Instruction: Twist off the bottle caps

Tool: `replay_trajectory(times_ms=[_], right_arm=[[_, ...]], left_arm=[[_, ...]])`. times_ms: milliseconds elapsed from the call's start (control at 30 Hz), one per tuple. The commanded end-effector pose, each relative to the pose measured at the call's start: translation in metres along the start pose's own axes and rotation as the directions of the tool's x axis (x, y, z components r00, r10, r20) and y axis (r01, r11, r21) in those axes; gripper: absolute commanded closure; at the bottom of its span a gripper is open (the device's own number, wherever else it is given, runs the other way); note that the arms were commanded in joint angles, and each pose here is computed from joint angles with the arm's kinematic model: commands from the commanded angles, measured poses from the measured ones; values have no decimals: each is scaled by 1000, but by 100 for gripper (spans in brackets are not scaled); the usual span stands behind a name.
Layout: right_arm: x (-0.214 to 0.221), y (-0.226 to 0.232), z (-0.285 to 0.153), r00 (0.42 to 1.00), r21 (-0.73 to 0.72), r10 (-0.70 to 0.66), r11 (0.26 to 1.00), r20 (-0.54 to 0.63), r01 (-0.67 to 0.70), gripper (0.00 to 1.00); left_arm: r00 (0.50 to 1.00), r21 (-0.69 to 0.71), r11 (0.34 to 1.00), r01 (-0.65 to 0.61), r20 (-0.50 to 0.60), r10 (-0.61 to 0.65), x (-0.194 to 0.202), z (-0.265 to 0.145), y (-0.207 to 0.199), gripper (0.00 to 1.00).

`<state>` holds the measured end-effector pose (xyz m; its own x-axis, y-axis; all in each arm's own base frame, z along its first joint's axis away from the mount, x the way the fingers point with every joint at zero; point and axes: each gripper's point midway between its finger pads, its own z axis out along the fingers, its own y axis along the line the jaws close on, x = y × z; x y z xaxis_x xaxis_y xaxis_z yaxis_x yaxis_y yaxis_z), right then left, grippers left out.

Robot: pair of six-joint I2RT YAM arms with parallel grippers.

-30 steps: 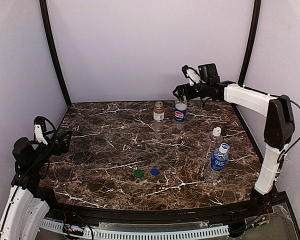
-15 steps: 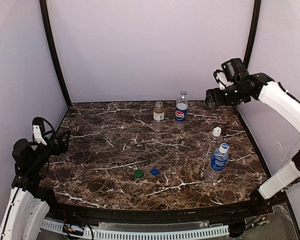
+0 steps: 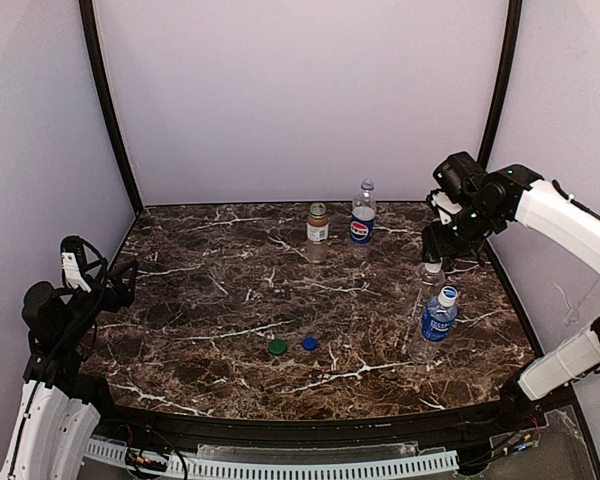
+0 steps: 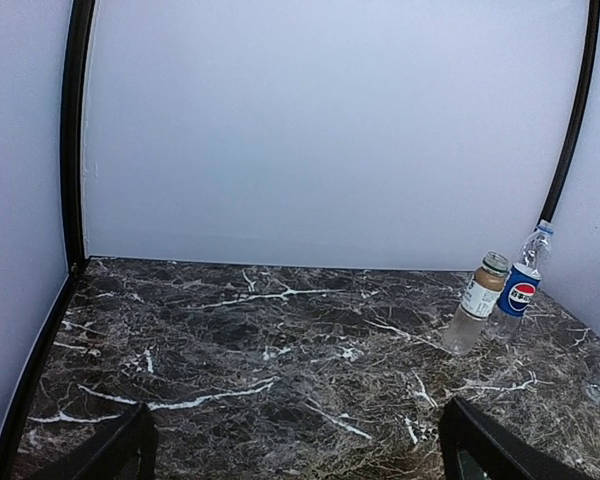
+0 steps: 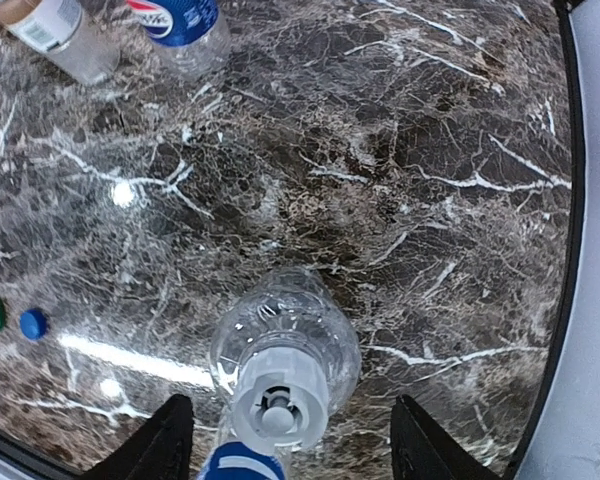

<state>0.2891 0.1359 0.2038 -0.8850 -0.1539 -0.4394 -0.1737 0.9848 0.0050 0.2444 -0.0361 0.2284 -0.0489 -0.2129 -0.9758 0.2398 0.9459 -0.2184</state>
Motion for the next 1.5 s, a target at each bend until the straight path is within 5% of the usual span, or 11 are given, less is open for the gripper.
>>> replay_trajectory(times_ms=[0, 267, 500, 633, 733, 867, 1200, 1333, 1467], right_arm=[[12, -6, 14, 998, 56, -4, 998, -59, 7, 44], [5, -1, 24, 998, 45, -37, 998, -45, 39, 59], [6, 3, 28, 997, 24, -49, 998, -52, 51, 100], [-4, 4, 8, 999, 16, -36, 999, -11, 36, 100], [-17, 38, -23, 997, -155, -61, 986, 47, 68, 100], [-23, 120, -75, 972, -474, -174, 850, 160, 231, 100], [-41, 294, -166, 842, -724, -198, 436, 502, 534, 100], [-48, 356, -178, 793, -723, -179, 332, 582, 606, 100], [-57, 400, -183, 770, -722, -139, 277, 623, 634, 100]], left_arm=[[1000, -4, 1000, -4, 16, 4, 1, 0, 2, 1], [1000, -12, 1000, -6, 20, 7, 0, -1, 4, 1], [1000, -15, 1000, -11, 21, 11, 0, -1, 5, 1], [1000, -8, 1000, -17, 23, 18, -1, -1, 3, 1], [999, 10, 1000, -27, 25, 27, -1, -1, 0, 1], [997, 50, 996, -68, 29, 67, -1, -2, -7, 1], [954, 437, 871, -224, -85, 288, -1, -16, -75, 6], [891, 555, 782, -284, -147, 429, -7, -33, -96, 5], [761, 698, 606, -382, -134, 634, -4, -59, -113, 2]])
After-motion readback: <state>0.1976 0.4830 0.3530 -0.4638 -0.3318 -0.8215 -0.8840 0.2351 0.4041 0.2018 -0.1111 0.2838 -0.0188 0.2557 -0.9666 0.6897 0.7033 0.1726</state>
